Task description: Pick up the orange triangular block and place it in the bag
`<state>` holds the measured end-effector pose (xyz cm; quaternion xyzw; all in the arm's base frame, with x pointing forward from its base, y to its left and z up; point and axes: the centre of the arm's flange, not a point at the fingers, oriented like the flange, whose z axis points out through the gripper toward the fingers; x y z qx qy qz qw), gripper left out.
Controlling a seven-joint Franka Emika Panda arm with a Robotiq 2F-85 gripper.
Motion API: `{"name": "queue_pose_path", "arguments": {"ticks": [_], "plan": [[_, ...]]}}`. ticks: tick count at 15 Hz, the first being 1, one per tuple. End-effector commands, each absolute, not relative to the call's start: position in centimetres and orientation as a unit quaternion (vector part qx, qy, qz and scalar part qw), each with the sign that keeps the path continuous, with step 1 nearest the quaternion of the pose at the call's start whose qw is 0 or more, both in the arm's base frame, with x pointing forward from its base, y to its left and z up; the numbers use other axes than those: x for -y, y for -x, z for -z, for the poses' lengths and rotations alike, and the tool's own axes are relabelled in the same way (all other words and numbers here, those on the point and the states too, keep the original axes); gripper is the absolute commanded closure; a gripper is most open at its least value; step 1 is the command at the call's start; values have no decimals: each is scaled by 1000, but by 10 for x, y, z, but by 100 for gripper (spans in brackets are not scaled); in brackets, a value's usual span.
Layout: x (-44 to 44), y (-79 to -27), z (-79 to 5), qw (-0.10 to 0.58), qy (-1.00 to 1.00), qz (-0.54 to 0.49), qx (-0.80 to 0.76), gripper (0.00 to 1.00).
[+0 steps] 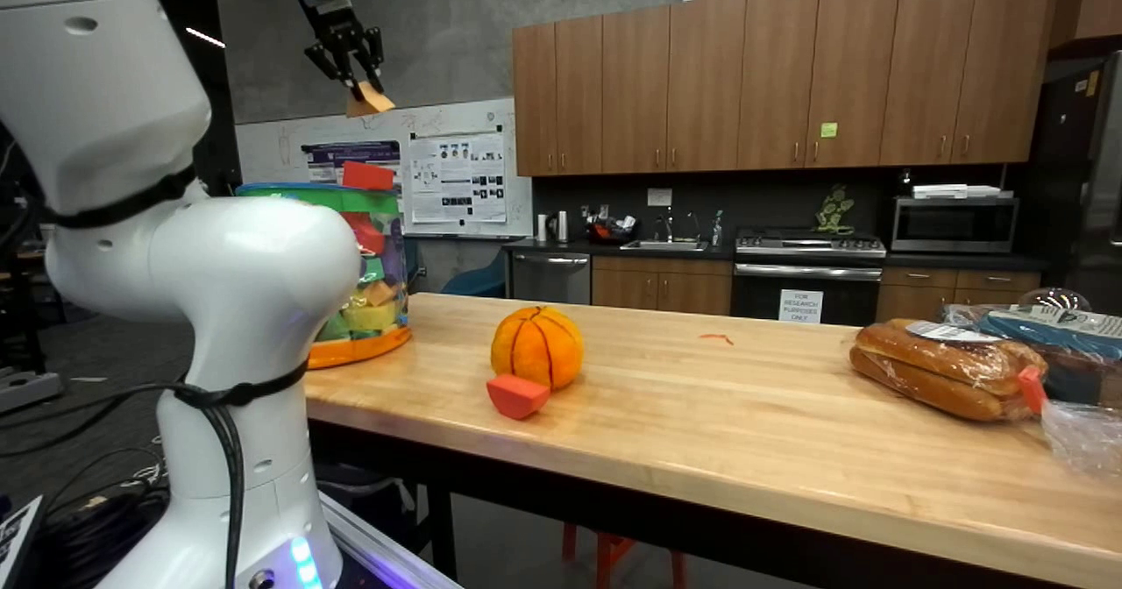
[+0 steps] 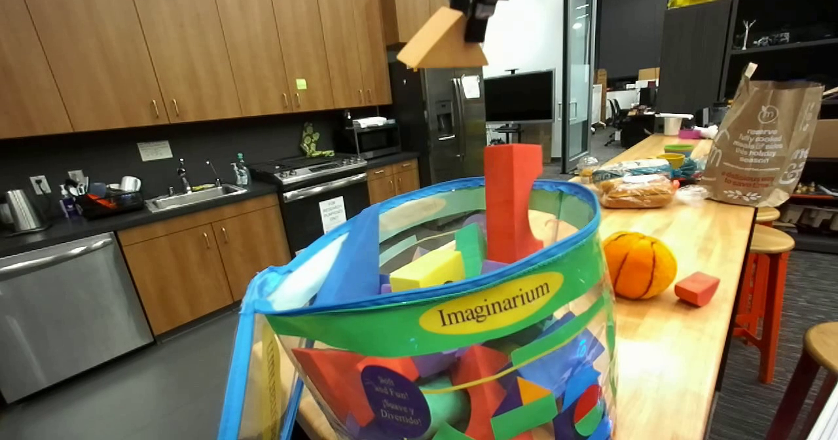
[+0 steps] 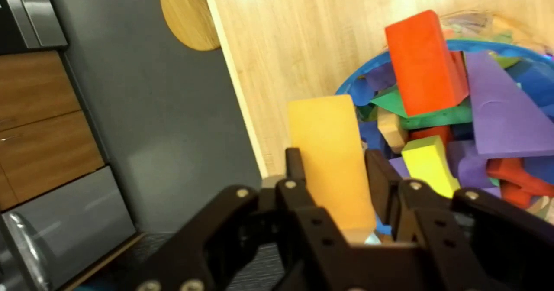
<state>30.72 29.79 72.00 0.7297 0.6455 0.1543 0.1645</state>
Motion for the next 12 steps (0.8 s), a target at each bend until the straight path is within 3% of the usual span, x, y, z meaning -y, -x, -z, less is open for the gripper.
{"name": "queue_pose_path", "arguments": {"ticks": [1,12], "plan": [[-327,-301,-718,165,-683,-109,-703,86],[-381,-289,-696,166,-584,-40,-794,86]]}}
